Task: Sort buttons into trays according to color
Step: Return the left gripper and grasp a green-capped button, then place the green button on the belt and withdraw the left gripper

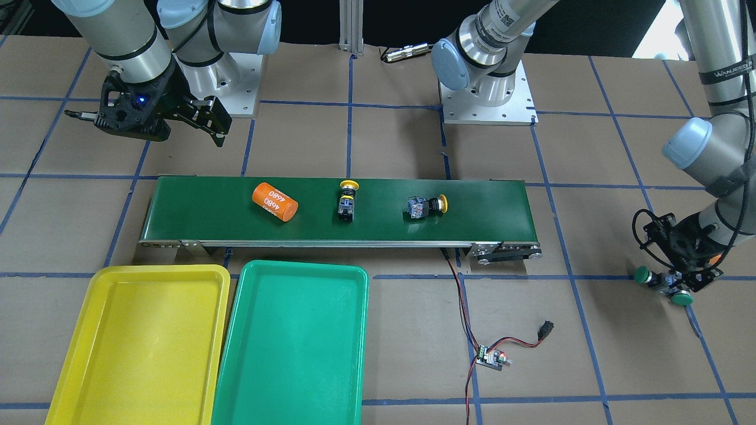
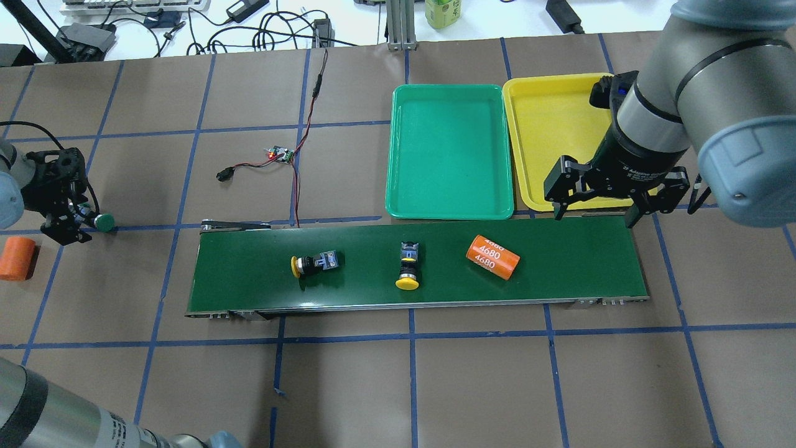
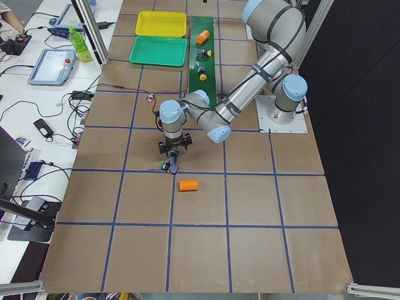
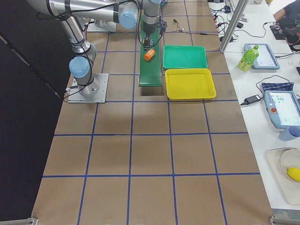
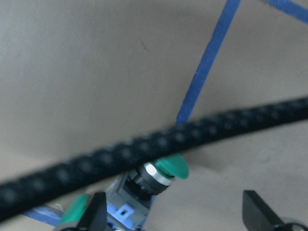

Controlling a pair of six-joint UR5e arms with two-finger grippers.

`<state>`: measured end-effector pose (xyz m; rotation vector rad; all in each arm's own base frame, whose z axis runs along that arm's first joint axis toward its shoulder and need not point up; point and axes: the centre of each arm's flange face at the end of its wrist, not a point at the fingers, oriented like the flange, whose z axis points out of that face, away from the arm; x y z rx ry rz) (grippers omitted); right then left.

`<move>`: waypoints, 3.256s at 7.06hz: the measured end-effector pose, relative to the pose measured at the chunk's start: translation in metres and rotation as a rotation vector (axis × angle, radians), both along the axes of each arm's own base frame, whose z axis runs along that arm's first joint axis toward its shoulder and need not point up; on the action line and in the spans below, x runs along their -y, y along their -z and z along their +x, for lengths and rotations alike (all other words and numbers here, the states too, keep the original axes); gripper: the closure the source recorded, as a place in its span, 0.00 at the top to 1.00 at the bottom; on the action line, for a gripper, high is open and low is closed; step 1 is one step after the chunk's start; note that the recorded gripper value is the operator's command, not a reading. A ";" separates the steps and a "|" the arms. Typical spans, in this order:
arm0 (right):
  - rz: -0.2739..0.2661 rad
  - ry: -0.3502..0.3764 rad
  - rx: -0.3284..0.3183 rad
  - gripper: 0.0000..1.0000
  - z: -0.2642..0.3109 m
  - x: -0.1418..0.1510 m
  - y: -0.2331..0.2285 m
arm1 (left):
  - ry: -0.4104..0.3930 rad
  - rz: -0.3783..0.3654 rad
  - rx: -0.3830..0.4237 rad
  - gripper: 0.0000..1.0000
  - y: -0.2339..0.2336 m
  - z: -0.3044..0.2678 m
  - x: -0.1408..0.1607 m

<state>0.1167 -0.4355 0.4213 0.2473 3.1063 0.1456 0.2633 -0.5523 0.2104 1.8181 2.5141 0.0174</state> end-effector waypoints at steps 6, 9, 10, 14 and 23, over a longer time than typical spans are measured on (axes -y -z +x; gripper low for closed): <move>-0.083 0.009 -0.013 1.00 -0.001 0.010 0.003 | 0.100 -0.008 0.006 0.44 0.029 0.003 0.005; -0.095 0.002 -0.011 0.94 -0.002 0.010 0.008 | 0.065 -0.015 0.006 0.00 0.034 0.003 0.006; -0.104 0.000 -0.012 0.86 -0.002 0.010 0.009 | 0.054 -0.015 0.007 0.00 0.027 -0.001 0.005; -0.112 0.000 -0.007 1.00 -0.002 0.011 0.010 | -0.143 0.019 -0.022 0.00 -0.057 -0.073 -0.015; -0.077 0.002 0.001 1.00 -0.001 0.005 0.028 | -1.258 0.113 0.043 0.61 -0.055 -0.383 -0.074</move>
